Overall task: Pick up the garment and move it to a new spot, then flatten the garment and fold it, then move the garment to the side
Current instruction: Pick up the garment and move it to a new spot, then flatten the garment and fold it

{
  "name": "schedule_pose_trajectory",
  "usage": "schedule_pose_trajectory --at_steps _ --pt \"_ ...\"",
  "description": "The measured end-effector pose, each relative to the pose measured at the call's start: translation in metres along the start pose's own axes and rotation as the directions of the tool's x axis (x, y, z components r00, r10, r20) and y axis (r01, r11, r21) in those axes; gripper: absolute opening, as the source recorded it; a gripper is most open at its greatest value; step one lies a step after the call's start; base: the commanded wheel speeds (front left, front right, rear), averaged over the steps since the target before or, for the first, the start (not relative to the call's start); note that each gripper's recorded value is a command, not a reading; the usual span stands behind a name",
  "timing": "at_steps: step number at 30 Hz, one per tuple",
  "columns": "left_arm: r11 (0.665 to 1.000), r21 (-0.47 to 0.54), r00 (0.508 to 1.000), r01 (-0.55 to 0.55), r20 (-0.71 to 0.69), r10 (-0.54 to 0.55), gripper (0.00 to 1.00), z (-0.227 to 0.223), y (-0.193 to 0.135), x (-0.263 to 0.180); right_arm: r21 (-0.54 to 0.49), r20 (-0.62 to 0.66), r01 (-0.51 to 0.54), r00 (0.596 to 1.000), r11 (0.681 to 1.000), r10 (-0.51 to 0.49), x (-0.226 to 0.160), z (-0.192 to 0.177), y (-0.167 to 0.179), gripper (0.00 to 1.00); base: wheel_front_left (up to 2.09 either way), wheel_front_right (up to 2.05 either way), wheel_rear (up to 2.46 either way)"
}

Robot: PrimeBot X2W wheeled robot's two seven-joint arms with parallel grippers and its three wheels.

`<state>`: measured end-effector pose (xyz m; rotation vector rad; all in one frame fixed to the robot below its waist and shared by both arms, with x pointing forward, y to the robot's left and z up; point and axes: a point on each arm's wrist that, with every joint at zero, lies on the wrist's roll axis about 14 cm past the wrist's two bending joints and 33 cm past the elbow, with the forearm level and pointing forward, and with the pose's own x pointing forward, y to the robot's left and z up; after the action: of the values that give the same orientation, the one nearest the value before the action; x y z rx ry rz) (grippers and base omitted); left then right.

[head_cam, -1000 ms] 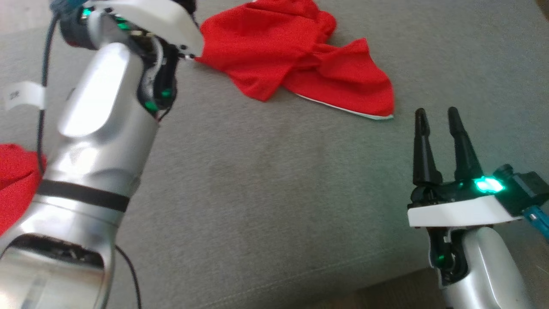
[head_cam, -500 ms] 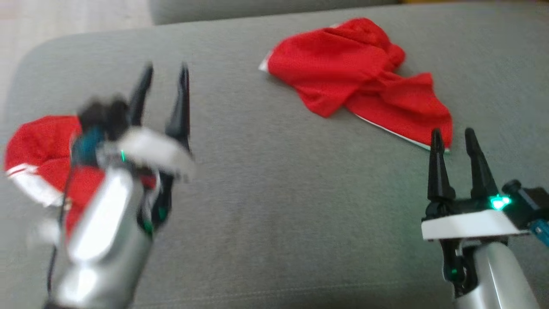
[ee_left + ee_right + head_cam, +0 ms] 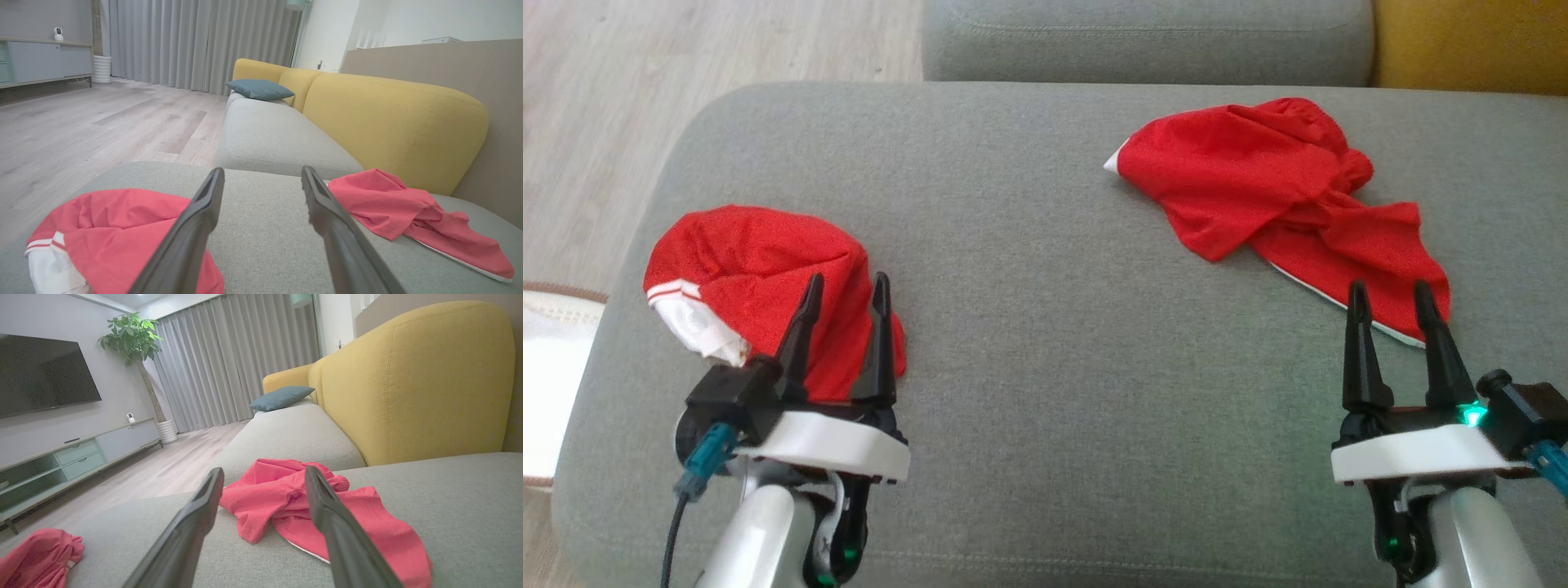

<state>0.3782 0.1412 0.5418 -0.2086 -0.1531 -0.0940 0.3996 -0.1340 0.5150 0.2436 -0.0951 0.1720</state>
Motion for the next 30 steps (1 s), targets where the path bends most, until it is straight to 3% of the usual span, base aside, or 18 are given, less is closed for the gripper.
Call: schedule_pose_trajectory --at_steps 7,11,18,23,30 --pt "1.000 -0.011 1.000 -0.004 -0.014 0.004 1.00 -0.007 0.001 -0.001 -0.032 -0.030 -0.028 0.999 0.999 0.027 0.008 -0.011 0.006 1.00 0.00 0.00 0.00" --pt "1.000 -0.021 0.999 -0.013 -0.050 0.012 1.00 -0.019 0.006 -0.003 -0.093 -0.085 -0.101 0.992 0.991 0.093 0.028 -0.030 0.024 1.00 0.00 0.00 0.00" --pt "0.998 -0.017 0.995 -0.060 -0.081 0.058 1.00 -0.030 0.024 0.001 -0.195 -0.249 -0.252 0.948 0.948 0.201 0.082 -0.071 0.061 1.00 0.00 0.00 0.00" --pt "0.995 -0.005 0.990 -0.098 -0.099 0.097 1.00 -0.036 0.039 0.003 -0.227 -0.428 -0.255 0.893 0.940 0.139 0.101 -0.120 0.048 1.00 0.00 0.00 0.00" --pt "0.987 -0.014 0.979 -0.158 -0.128 0.155 1.00 -0.045 0.057 0.001 -0.277 -0.500 -0.245 0.863 0.929 0.078 0.127 -0.148 0.035 1.00 0.00 0.00 0.00"
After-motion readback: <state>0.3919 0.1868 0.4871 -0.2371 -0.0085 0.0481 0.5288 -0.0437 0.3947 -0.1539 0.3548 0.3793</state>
